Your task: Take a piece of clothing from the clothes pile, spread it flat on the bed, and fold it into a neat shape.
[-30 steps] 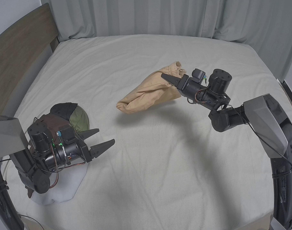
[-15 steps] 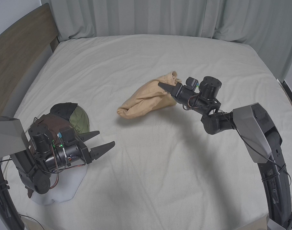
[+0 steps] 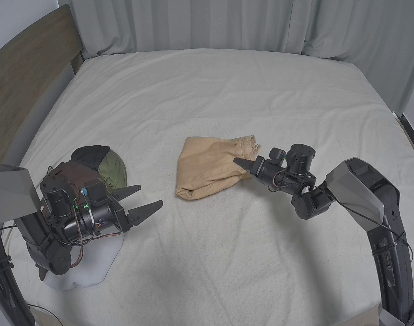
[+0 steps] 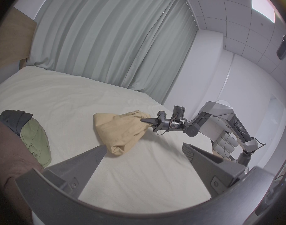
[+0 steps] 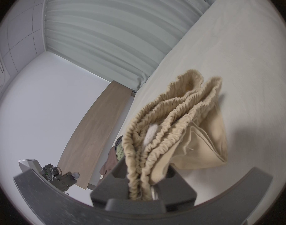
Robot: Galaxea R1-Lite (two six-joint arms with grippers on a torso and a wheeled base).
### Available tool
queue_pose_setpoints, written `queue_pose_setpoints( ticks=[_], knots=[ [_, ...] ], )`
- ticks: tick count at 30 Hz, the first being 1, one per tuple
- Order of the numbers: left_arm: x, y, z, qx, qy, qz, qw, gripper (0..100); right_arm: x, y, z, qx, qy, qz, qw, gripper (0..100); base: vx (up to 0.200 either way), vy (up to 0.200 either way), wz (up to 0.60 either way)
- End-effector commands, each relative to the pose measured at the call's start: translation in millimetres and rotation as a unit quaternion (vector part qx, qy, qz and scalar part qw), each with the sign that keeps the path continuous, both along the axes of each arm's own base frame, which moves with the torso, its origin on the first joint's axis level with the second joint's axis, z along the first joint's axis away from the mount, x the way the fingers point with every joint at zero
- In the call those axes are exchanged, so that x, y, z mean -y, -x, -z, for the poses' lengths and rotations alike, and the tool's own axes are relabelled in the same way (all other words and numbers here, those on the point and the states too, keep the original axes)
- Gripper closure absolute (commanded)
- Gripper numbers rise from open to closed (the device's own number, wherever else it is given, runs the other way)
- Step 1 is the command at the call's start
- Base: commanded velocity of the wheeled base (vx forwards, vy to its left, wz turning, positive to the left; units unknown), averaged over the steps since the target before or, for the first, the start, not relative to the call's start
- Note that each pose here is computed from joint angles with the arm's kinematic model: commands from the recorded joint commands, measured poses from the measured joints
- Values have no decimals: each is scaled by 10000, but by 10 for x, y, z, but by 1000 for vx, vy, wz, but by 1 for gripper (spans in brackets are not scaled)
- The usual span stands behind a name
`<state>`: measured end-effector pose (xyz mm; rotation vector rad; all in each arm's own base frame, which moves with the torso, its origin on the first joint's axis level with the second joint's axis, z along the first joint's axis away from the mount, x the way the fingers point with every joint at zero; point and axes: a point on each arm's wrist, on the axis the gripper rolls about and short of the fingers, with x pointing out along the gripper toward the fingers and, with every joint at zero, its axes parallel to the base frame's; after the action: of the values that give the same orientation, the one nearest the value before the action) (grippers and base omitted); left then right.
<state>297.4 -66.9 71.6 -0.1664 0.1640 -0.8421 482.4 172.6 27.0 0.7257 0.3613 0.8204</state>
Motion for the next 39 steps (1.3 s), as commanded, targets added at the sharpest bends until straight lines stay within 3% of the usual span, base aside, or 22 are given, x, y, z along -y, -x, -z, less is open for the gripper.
queue_pose_setpoints(
  ticks=[1, 8, 17, 18, 25, 31, 39],
  knots=[
    [4, 3, -10, 17, 4, 6, 10000, 0, 110, 216, 198, -200, 82, 33, 9998, 100, 0, 0, 0],
    [8, 5, -14, 31, 1, 14, 10000, 0, 131, 281, 397, -285, 130, 31, 9995, 100, 0, 0, 0],
    [12, 9, -12, 23, -1, 22, 10000, 0, 132, 284, 421, -283, 157, 30, 9995, 100, 0, 0, 0],
    [12, 9, -12, 29, -6, 22, 10000, 0, 132, 282, 424, -270, 160, 37, 9995, 0, 0, 0, 0],
    [13, 7, -19, 44, -3, 22, 10000, 0, 257, 339, 481, -364, 309, 133, 9988, 0, 0, 0, 0],
    [-4, -2, -52, 106, 14, -9, 9999, 0, 626, 469, 498, -244, 662, 434, 9966, 0, 0, 0, 0],
    [2, 14, -96, 174, 26, 6, 9998, 0, 828, 578, -35, 344, 506, 669, 9959, 0, 0, 0, 0]
  ],
)
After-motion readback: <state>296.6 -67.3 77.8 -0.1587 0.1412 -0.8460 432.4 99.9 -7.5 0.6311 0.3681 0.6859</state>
